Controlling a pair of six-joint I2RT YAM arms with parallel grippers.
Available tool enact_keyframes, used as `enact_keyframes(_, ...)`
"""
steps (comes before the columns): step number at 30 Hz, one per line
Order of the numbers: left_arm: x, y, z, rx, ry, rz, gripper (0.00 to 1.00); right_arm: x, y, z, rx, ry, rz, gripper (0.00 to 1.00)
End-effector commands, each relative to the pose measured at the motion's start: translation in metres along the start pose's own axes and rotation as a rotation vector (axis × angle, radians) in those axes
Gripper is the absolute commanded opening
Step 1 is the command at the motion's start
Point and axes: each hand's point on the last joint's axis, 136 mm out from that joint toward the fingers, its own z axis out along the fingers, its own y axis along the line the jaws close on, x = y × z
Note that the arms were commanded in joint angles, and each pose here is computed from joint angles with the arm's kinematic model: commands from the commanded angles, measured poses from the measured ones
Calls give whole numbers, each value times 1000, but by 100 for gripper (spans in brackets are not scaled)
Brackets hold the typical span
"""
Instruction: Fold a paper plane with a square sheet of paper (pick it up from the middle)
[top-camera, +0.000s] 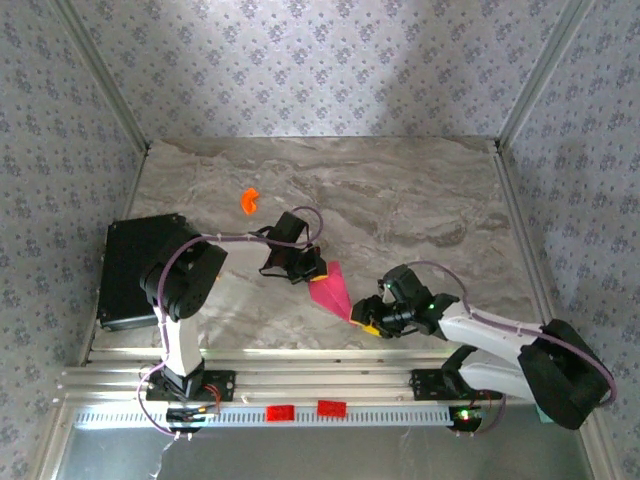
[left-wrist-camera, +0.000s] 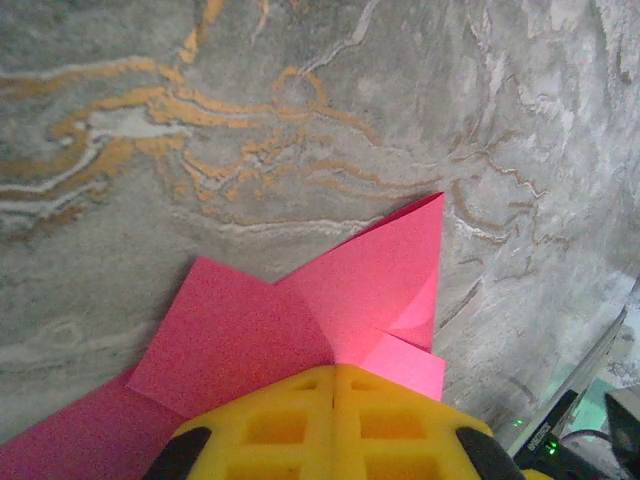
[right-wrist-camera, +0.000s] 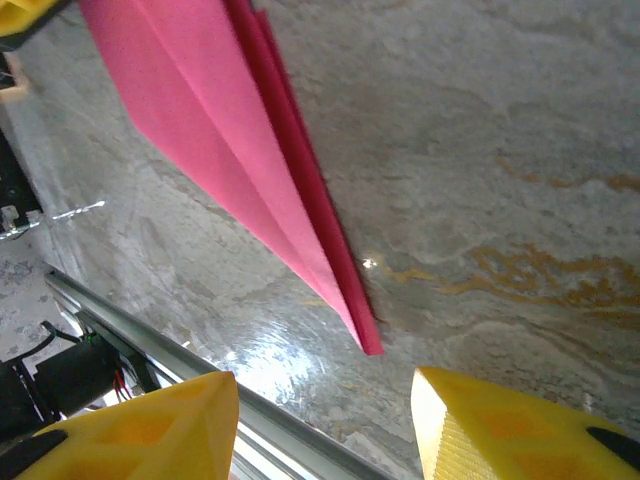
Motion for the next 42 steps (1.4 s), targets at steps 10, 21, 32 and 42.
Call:
enact_keyframes(10,12,36,11,-94,50,-114,4,-1,11,9,-17,46,54,43)
enact_keyframes(21,15,39,13,-93,57,-128,3,-2,-2,12,19,48,99,43)
enact_keyframes(32,17,38,12,-88,60,-128,3,-8,8,15,-13,33,58,41)
enact_keyframes(42,17,39,13,-91,58,-132,3,-11,14,8,-43,4,35,41)
